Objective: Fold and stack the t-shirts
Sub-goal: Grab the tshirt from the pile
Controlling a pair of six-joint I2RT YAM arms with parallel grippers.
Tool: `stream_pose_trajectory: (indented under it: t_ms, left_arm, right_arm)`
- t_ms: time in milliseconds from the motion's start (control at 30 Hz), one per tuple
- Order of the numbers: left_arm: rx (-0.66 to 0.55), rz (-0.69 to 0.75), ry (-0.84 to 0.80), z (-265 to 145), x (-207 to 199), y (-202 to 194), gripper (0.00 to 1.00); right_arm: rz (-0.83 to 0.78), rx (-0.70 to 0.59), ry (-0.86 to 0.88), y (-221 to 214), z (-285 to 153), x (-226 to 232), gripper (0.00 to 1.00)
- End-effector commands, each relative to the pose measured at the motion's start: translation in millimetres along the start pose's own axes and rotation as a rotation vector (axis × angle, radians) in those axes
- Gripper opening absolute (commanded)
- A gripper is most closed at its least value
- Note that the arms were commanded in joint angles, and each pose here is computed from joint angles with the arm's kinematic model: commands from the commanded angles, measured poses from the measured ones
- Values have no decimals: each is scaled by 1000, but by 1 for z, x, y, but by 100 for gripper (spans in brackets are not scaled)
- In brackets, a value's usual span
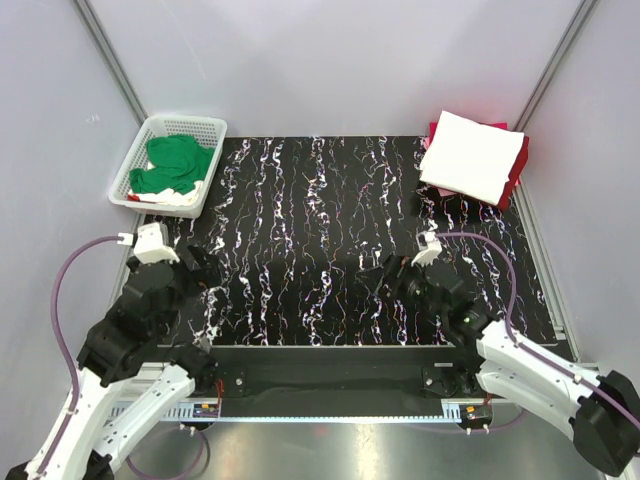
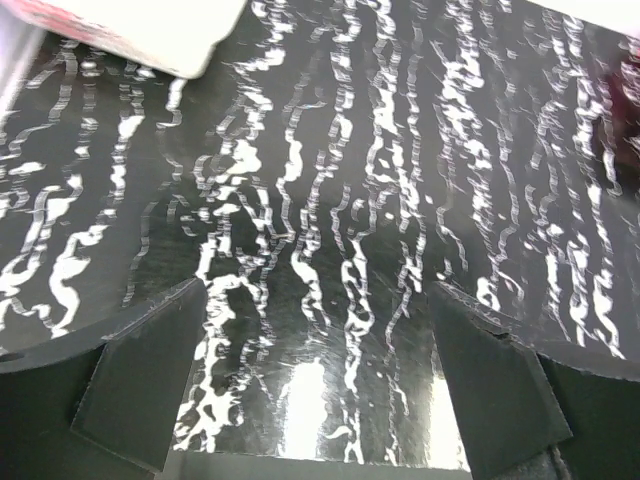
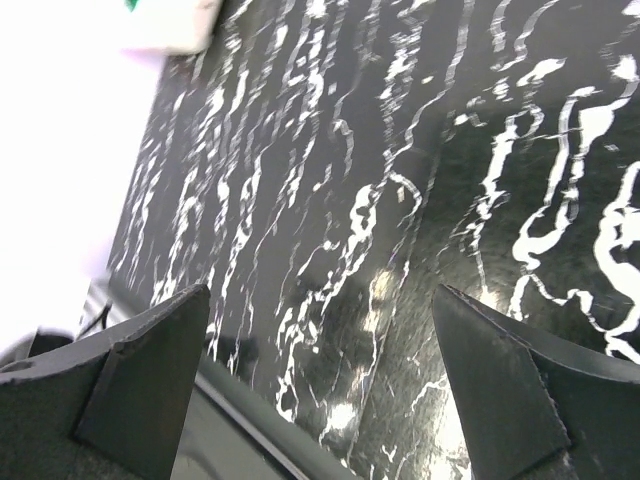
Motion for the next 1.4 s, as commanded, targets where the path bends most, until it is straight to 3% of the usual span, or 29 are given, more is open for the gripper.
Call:
stream_pose_trajectory:
  t_ms: [0, 100, 267, 400, 500, 667, 933, 967, 1100, 1367]
  left_arm:
    - [-45, -20, 112, 0, 10, 22, 99]
    - [-8, 58, 190, 14, 6, 37, 99]
    - [137, 165, 321, 72, -9, 65, 99]
    - [231, 139, 464, 144, 4, 84, 97]
    - [221, 29, 464, 185, 22, 108, 98]
    - [310, -98, 350, 277, 55, 109, 95]
    - [343, -83, 421, 390, 106, 109, 95]
    - [295, -96, 420, 396, 112, 126, 96]
    - [286, -136, 415, 437, 134, 99, 96]
    - [290, -246, 432, 469, 166, 64, 91]
  right_arm:
    - [-75, -48, 194, 5, -11, 25, 100]
    - [-48, -32, 172, 1, -15, 20, 100]
    - [-33, 16, 100, -4, -4, 13, 100]
    - [-68, 75, 148, -9, -1, 22, 100]
    - [-88, 83, 174, -10, -4, 26, 100]
    - [-94, 80, 196, -12, -5, 25, 100]
    - [-84, 70, 180, -13, 0, 20, 100]
    - [-87, 69, 194, -13, -1, 22, 100]
    - [-81, 52, 202, -13, -3, 21, 100]
    - [-72, 46, 191, -13, -1, 18, 100]
Point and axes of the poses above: each gripper's point midway between its finger pads, its own z axis out along the fingers, its own x axis along the line the jaws close on, y = z × x, the point moved 3 cm from there along -z, back along the fingers, and after that the axes turned 5 degrees about z, right-handed, at the moved point
